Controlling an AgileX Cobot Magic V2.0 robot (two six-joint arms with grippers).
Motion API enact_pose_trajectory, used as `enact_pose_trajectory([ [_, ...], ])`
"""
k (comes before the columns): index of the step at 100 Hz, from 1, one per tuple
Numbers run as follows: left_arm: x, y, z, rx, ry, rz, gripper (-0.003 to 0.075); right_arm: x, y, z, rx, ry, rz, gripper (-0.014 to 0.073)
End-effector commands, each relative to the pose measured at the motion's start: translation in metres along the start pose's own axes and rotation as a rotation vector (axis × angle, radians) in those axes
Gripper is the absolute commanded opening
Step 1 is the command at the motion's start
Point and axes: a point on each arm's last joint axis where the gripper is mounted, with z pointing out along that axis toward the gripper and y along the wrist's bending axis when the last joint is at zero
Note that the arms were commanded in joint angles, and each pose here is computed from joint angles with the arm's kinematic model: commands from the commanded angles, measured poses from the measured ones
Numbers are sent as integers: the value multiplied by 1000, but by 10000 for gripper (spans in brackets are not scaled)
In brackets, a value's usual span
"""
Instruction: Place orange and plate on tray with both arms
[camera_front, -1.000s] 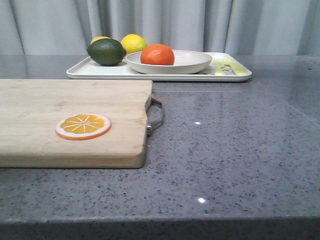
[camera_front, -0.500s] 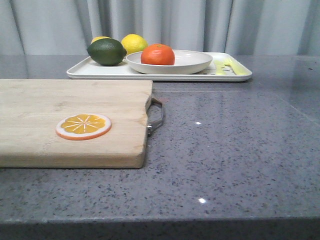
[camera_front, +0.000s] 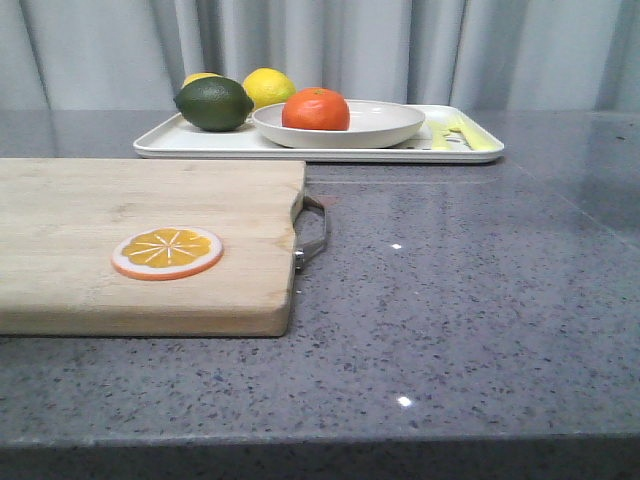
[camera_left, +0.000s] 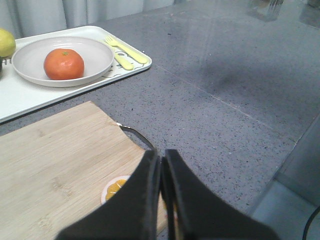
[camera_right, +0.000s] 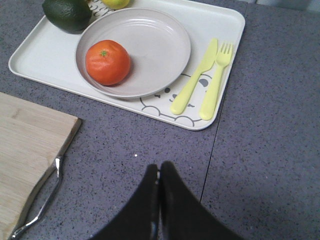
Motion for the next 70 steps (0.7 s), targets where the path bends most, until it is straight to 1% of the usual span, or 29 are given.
enact_pose_trajectory([
  [1,-14,-2,-6,8,-99,-12,-20,3,0,-24,13,-170,-22,-66],
  [23,-12,-3,-25,18,-165,-7,-20,60,-3,-36,31,-229,-13,-66],
  [50,22,0,-44,28,-205,-10,-20,124,-5,-54,41,-295,-11,-66],
  [70,45,2,-56,35,-251,-7,-20,168,-6,-72,43,-403,-15,-66],
])
